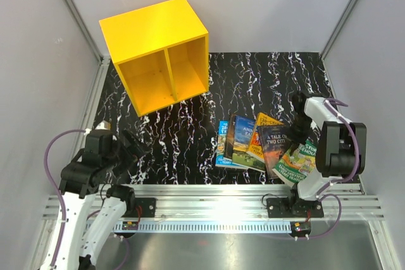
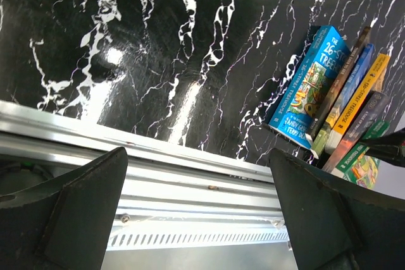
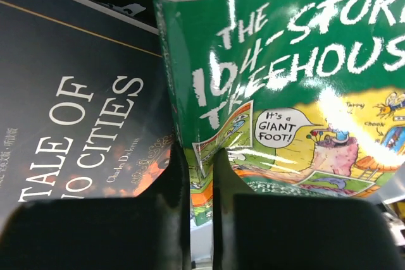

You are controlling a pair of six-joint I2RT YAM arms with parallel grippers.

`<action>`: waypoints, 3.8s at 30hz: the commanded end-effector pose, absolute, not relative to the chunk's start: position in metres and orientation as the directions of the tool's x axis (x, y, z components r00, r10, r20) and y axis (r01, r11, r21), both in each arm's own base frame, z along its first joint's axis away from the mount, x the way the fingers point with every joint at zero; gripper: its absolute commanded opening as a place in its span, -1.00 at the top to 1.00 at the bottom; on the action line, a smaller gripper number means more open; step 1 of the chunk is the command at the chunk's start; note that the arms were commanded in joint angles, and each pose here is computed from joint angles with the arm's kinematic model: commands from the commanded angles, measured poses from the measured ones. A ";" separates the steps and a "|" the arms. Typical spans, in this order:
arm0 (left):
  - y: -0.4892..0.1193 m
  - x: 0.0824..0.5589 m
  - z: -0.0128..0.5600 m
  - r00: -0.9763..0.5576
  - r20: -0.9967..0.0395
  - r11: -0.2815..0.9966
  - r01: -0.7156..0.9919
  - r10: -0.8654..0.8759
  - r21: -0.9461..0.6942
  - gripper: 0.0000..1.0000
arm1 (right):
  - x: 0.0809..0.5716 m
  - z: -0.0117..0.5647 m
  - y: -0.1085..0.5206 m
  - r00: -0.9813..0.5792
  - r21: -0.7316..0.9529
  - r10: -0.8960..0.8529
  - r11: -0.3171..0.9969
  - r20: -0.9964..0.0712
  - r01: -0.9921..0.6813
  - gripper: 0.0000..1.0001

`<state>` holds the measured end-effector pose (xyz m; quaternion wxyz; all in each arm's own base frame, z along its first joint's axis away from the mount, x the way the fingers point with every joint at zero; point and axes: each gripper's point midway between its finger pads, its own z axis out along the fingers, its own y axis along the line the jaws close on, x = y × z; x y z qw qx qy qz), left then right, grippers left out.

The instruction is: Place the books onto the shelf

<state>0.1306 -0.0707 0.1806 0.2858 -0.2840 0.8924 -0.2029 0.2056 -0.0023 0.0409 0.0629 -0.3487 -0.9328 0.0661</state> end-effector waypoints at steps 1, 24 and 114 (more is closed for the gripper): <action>-0.067 0.132 0.189 -0.627 -0.402 0.725 -0.422 -0.667 -0.544 -0.95 | 0.239 -0.019 0.010 -0.738 -0.076 0.673 0.740 0.048 0.669 1.00; -0.113 0.207 0.214 -0.704 -0.424 0.734 -0.204 -0.570 -0.648 -0.97 | 0.295 0.184 0.188 -0.859 0.445 0.497 0.801 -0.123 0.400 1.00; -0.387 0.217 0.155 -0.942 -0.334 0.555 0.264 -0.027 -0.789 -0.91 | 0.267 0.045 0.141 -0.859 0.499 0.510 0.732 0.050 0.464 0.55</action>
